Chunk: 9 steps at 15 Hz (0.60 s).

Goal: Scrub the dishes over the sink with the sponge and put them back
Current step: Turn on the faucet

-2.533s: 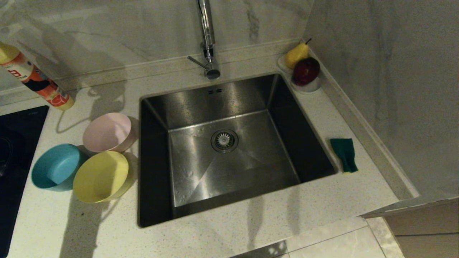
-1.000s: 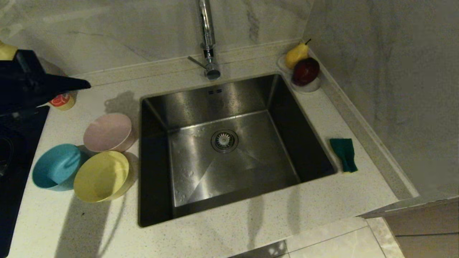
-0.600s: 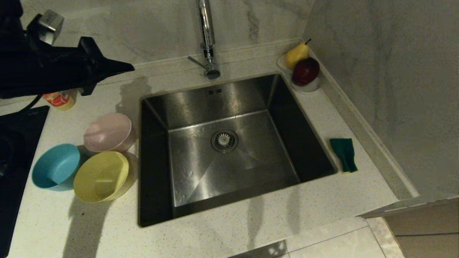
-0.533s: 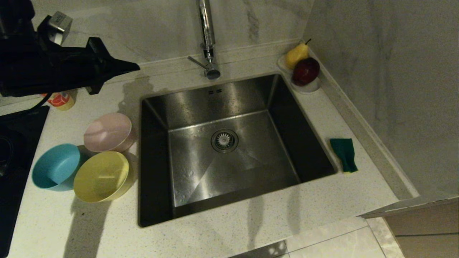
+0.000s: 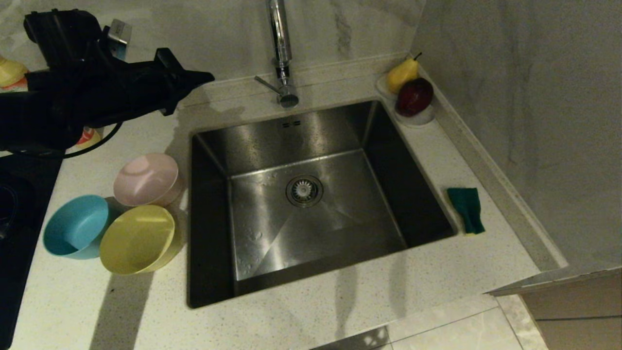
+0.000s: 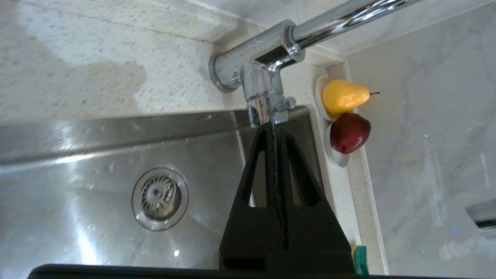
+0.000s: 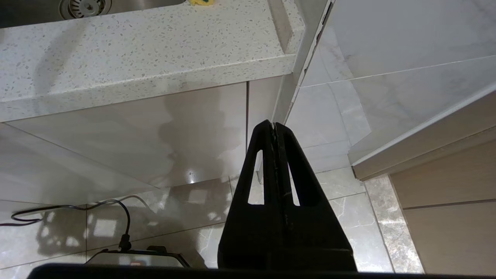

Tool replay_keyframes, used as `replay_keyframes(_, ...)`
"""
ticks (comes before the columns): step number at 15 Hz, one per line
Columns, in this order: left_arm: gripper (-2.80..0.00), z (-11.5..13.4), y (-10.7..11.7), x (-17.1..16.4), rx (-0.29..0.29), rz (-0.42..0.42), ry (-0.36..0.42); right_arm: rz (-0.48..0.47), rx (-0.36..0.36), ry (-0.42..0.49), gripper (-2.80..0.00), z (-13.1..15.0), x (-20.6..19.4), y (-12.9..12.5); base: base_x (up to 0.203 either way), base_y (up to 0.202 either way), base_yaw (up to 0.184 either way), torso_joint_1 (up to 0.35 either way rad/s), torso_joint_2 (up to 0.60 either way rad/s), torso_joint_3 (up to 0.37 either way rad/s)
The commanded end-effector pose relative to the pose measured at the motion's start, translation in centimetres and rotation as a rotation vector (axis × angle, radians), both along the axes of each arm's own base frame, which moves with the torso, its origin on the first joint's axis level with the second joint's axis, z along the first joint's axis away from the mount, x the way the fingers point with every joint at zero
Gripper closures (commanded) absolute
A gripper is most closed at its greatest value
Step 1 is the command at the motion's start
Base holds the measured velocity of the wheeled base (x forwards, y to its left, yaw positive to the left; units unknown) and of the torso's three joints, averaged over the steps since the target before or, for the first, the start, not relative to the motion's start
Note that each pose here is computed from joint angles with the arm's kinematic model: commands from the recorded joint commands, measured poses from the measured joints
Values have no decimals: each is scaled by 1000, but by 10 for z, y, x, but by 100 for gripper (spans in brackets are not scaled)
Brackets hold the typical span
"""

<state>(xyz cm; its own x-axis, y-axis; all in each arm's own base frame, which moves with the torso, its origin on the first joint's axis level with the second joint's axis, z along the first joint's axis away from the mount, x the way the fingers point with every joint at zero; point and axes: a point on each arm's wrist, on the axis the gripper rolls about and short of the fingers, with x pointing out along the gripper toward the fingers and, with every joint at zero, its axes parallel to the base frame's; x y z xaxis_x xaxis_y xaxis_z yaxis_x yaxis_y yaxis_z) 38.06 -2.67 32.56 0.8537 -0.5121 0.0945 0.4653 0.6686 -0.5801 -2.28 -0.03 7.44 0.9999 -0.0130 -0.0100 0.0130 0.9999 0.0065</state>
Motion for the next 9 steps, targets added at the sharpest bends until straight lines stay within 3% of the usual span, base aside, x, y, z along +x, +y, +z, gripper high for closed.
replay_keyframes(1,0,-9,-6,15,-3,-16,7,-1,1,1,0,0,0,0,0,0,0,0,0,0)
replay_keyframes(9,0,-5,-32,38,-6,-59,-95,1,1,2,0,0,0,0,0,0,0,0,0,0)
